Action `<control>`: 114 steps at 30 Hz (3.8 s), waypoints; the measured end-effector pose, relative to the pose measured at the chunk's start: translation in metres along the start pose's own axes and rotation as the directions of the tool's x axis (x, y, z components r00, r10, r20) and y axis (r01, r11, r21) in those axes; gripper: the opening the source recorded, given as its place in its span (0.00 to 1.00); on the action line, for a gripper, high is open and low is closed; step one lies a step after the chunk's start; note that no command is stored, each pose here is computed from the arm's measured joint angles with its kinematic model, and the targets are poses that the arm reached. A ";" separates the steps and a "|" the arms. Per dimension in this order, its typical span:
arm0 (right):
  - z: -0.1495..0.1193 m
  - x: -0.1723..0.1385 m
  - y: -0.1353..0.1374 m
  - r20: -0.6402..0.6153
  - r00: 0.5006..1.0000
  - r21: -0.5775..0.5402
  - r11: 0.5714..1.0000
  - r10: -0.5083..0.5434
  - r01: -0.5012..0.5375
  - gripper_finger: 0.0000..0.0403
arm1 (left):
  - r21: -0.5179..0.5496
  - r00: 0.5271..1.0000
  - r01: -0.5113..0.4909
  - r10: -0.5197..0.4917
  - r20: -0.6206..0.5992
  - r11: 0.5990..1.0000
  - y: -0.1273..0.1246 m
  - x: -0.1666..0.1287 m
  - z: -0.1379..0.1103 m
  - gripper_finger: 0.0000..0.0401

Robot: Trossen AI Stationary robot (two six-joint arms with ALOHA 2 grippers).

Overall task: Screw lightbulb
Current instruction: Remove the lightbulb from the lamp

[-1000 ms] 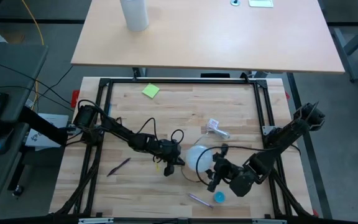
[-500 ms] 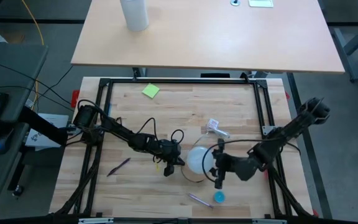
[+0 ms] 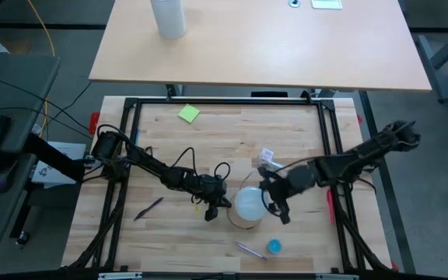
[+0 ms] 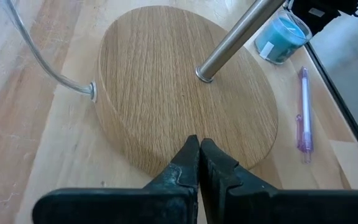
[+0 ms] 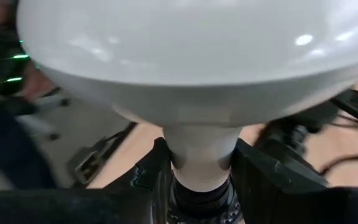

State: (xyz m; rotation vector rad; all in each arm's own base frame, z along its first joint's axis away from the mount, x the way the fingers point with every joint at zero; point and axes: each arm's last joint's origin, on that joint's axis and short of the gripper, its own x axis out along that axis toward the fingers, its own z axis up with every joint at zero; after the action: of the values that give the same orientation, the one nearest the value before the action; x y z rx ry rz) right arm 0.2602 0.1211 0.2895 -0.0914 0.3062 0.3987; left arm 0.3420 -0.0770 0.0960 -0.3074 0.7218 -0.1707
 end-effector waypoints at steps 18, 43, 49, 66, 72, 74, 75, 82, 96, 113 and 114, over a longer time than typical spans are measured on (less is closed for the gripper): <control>0.005 -0.021 -0.079 0.128 0.826 -0.043 0.835 0.549 -0.548 0.35 | -0.047 0.994 -0.064 0.059 -0.095 0.997 0.005 -0.001 -0.015 0.00; 0.001 -0.019 -0.111 0.020 0.936 -0.155 0.924 -0.352 0.350 0.36 | 0.027 0.763 -0.644 0.640 0.093 0.764 0.067 -0.129 0.060 0.00; 0.000 -0.019 -0.110 0.012 0.939 0.052 0.938 -0.343 0.342 0.36 | 0.075 0.811 -0.583 0.576 0.102 0.809 0.061 -0.128 0.061 0.00; 0.000 -0.019 -0.111 0.000 0.926 0.201 0.907 -0.377 0.370 0.55 | 0.108 0.903 -0.407 0.381 0.199 0.907 0.045 -0.103 0.066 0.00; 0.002 -0.024 -0.109 -0.084 0.939 0.173 0.923 -0.334 0.344 0.63 | 0.073 0.876 -0.459 0.437 0.205 0.885 0.046 -0.107 0.067 0.00; 0.004 -0.029 -0.107 -0.141 0.940 0.153 0.932 -0.309 0.329 0.63 | 0.061 0.850 -0.500 0.477 0.222 0.864 0.046 -0.111 0.069 0.00; 0.002 -0.031 -0.106 -0.179 0.937 0.137 0.936 -0.300 0.326 0.63 | 0.058 0.838 -0.524 0.502 0.216 0.850 0.046 -0.114 0.069 0.00; 0.010 -0.054 -0.099 -0.260 0.924 0.074 0.948 -0.282 0.310 0.63 | 0.088 0.784 -0.610 0.584 0.213 0.787 0.053 -0.134 0.072 0.00; 0.022 -0.056 -0.036 -0.213 0.911 0.398 0.819 -0.354 0.412 0.03 | -0.001 0.775 -0.474 0.417 0.475 0.881 0.066 -0.171 0.116 0.00; 0.001 0.039 -0.015 -0.071 0.726 0.475 0.616 -0.684 0.628 0.00 | 0.222 0.890 -0.254 0.138 0.434 0.941 0.051 -0.135 0.151 0.00; 0.001 0.040 -0.016 -0.068 0.719 0.468 0.614 -0.692 0.636 0.00 | 0.226 0.888 -0.240 0.119 0.444 0.944 0.049 -0.135 0.152 0.00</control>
State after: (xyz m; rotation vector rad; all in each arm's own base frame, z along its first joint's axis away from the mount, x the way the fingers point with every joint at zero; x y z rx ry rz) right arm 0.3019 0.1217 0.2784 0.2920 0.2188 -0.4352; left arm 0.3472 0.0371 0.2711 -0.0025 0.2812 -0.0202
